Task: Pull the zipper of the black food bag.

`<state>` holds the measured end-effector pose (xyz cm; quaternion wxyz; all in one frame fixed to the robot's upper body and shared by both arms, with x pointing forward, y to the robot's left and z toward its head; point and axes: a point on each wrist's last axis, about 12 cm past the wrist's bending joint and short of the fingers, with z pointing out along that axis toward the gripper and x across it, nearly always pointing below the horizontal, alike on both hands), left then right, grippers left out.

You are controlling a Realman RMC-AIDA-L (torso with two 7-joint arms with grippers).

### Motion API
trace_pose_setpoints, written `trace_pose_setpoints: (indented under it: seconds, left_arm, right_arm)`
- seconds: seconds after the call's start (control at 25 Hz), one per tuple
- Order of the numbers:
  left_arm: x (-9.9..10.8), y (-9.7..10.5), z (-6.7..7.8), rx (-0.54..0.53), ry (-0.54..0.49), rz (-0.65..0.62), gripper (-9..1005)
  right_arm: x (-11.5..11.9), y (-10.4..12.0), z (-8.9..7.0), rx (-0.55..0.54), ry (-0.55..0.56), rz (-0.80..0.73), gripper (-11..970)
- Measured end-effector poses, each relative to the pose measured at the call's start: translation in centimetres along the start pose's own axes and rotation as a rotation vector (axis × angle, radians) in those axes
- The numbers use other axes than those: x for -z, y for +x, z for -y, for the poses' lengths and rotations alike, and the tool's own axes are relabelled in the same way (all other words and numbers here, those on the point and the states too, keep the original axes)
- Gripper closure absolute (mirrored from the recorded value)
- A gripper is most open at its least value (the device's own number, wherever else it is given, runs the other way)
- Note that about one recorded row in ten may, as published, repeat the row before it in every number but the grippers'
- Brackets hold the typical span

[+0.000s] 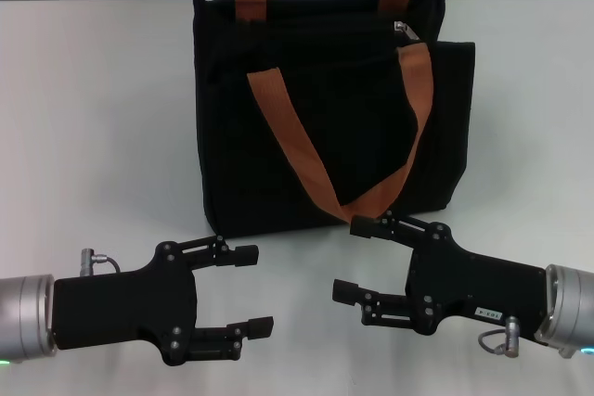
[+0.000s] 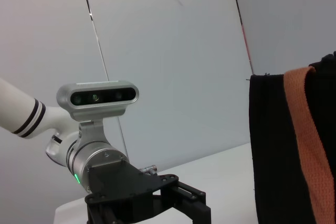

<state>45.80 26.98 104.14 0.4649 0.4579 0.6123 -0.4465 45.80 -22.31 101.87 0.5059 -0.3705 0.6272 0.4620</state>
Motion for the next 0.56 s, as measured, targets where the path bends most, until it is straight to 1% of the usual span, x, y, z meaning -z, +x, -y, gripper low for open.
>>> trace_pose_setpoints:
  seconds: [0.56]
  left_arm:
    - [0.03, 0.07, 0.07, 0.003, -0.005, 0.002, 212]
  right_arm:
    - [0.21, 0.36, -0.25, -0.015, 0.015, 0.000, 128]
